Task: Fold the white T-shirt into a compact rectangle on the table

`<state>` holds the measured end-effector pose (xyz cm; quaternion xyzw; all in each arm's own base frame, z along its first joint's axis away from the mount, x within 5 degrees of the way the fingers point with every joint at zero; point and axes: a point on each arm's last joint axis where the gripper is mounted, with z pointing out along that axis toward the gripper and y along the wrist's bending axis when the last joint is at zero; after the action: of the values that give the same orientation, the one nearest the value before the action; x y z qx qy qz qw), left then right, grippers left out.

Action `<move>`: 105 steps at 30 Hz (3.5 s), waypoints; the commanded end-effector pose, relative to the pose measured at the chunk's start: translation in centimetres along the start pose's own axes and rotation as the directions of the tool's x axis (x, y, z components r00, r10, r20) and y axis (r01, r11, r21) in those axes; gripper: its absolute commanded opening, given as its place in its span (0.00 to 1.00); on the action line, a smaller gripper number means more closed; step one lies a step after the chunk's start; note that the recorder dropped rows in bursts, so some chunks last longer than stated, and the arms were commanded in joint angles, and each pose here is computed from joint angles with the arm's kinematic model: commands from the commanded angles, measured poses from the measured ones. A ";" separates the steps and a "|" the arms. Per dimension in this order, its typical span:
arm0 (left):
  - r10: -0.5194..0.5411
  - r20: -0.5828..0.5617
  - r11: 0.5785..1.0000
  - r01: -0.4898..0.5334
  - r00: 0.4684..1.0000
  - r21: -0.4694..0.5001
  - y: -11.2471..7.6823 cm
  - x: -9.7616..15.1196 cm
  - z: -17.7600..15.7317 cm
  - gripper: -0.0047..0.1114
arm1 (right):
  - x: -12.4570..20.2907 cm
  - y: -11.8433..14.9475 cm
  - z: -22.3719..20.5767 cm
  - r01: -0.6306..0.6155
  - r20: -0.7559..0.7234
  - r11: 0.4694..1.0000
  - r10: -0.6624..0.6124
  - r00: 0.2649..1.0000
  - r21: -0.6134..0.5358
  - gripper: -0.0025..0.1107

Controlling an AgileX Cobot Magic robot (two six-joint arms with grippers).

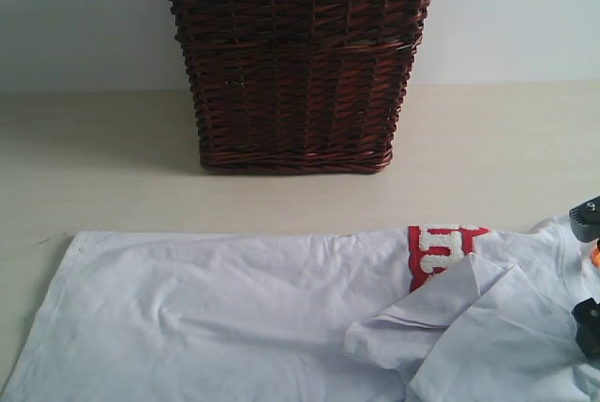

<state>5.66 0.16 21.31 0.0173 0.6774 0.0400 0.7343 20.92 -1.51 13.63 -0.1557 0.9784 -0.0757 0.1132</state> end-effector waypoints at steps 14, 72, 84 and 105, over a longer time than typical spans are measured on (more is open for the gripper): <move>-0.013 0.005 1.000 0.013 1.000 -0.002 0.0 0.0 0.0 0.04 | 0.2 0.3 1.7 -0.009 -0.064 0.999 0.007 0.998 -0.036 0.93; -0.013 0.005 1.000 0.013 1.000 -0.002 0.0 0.0 0.0 0.04 | 0.6 -0.1 -2.3 -0.045 0.015 0.999 0.045 0.999 -0.004 0.74; -0.013 0.005 1.000 0.013 1.000 -0.002 0.0 0.0 0.0 0.04 | -0.2 -1.4 0.3 -0.018 0.064 1.000 0.017 0.998 0.009 0.74; -0.013 0.005 1.000 0.013 1.000 -0.002 0.0 0.0 0.0 0.04 | 0.5 -0.5 3.5 -0.072 -0.077 0.995 0.067 0.995 -0.071 0.49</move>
<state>5.66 0.16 21.31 0.0173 0.6774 0.0400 0.7343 21.97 -2.54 11.33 -0.1328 0.9839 -0.0513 0.1077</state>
